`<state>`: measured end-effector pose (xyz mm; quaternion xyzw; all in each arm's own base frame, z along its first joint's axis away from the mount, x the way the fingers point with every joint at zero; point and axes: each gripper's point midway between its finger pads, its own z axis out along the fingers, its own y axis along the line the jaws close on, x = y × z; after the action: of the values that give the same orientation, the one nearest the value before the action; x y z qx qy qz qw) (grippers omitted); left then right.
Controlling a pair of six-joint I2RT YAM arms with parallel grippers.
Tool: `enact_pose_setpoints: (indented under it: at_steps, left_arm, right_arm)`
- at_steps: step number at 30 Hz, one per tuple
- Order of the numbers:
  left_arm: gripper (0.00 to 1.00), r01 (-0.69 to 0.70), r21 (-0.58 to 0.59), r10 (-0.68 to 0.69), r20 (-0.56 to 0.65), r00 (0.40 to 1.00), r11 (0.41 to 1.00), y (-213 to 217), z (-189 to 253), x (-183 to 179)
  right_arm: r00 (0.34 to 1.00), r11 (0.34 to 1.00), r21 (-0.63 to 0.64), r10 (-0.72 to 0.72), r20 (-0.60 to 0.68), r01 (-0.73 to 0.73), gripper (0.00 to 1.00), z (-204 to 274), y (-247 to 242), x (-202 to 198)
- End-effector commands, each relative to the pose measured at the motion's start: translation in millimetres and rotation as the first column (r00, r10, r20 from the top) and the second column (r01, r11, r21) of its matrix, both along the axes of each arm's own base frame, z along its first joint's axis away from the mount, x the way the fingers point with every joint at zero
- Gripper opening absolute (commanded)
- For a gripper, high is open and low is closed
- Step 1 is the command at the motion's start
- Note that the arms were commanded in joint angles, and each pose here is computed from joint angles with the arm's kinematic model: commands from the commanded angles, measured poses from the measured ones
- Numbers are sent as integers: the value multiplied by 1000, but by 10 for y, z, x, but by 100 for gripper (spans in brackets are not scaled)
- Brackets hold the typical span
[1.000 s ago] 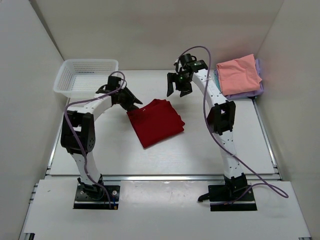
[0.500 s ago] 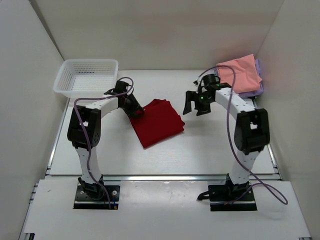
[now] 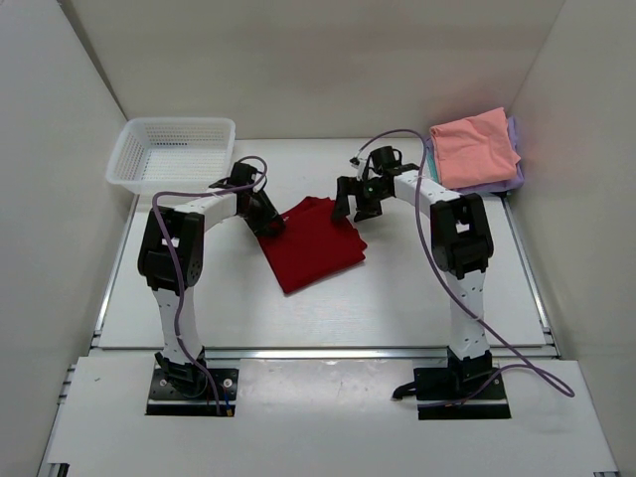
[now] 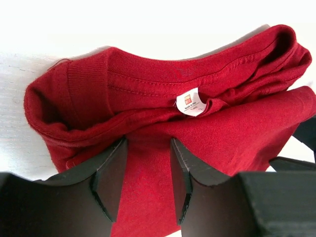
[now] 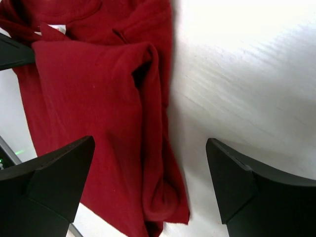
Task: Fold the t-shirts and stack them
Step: Put the neatly folded tshirt into the corner of the board with the right arm
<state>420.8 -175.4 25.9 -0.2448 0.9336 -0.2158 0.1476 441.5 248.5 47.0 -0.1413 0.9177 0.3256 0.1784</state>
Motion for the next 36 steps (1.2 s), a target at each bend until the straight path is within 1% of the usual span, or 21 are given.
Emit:
enact_pose_setpoints:
  at_steps: [1,6,8,9,10,12,14,16,17,18,19,20,22,24,26,28,29,30,31,34,36]
  left_arm:
    - [52,-5,70,8,-40,999,997,176,-185,-118]
    - [51,-16,62,18,-37,999,998,206,-178,-125]
    - [52,-20,70,22,-25,999,997,217,-151,-90]
    - [52,-22,69,24,-19,1000,997,214,-125,-69]
    - [53,-12,78,13,-20,1000,997,213,-110,-76]
    - [53,-19,74,20,-13,1000,997,232,-94,-51]
    - [52,-30,64,30,3,1000,997,237,-13,-16]
    - [52,-41,56,40,4,999,998,268,37,-19]
    - [53,-43,49,41,25,999,998,260,112,2]
    - [53,-54,39,53,32,998,998,286,168,19]
    - [53,-58,29,57,39,998,998,299,209,25]
    - [52,-73,21,72,58,996,997,327,313,50]
    - [52,-74,-14,75,91,993,997,315,491,69]
    - [53,-99,-48,105,150,983,994,383,783,94]
    - [53,-106,-67,117,193,974,992,439,980,81]
    - [54,-114,-72,128,234,964,991,493,1139,42]
    - [54,-110,-78,126,238,963,991,503,1128,5]
    - [54,-110,-84,128,244,961,990,523,1146,-75]
    - [54,-120,-93,141,274,951,988,539,1225,-68]
    - [55,-102,-118,131,281,951,988,496,1132,-245]
    - [54,-100,-110,128,297,946,989,515,1062,-317]
  right_arm:
    - [997,997,41,70,-34,-69,94,-74,215,-103]
    - [988,990,-31,135,-81,-138,94,-267,307,-280]
    - [985,984,-84,151,-88,-158,91,-350,329,-320]
    - [984,976,-141,151,-94,-163,91,-407,304,-335]
    - [985,966,-208,139,-98,-157,89,-466,252,-340]
    - [987,944,-294,124,-105,-150,84,-573,195,-391]
    - [986,928,-341,112,-126,-148,71,-678,159,-406]
    - [979,904,-392,109,-172,-170,66,-736,100,-493]
    - [979,900,-398,119,-168,-177,50,-767,136,-502]
    - [979,897,-408,112,-169,-173,39,-764,137,-514]
    - [977,887,-421,122,-175,-186,11,-765,125,-534]
    - [974,881,-429,134,-181,-201,0,-741,136,-566]
    - [982,875,-451,120,-146,-174,0,-619,95,-490]
    - [994,881,-460,92,-64,-111,0,-361,43,-299]
    - [997,874,-485,54,59,-18,0,72,-111,-11]
    - [988,860,-507,25,152,57,0,370,-335,215]
    - [981,857,-507,6,194,95,0,531,-412,280]
    - [972,842,-519,-25,233,146,0,655,-591,381]
    - [968,828,-537,-28,250,163,0,692,-742,438]
    - [939,762,-598,-36,342,247,0,892,-1116,608]
    - [909,699,-640,-33,415,318,0,1038,-1362,730]
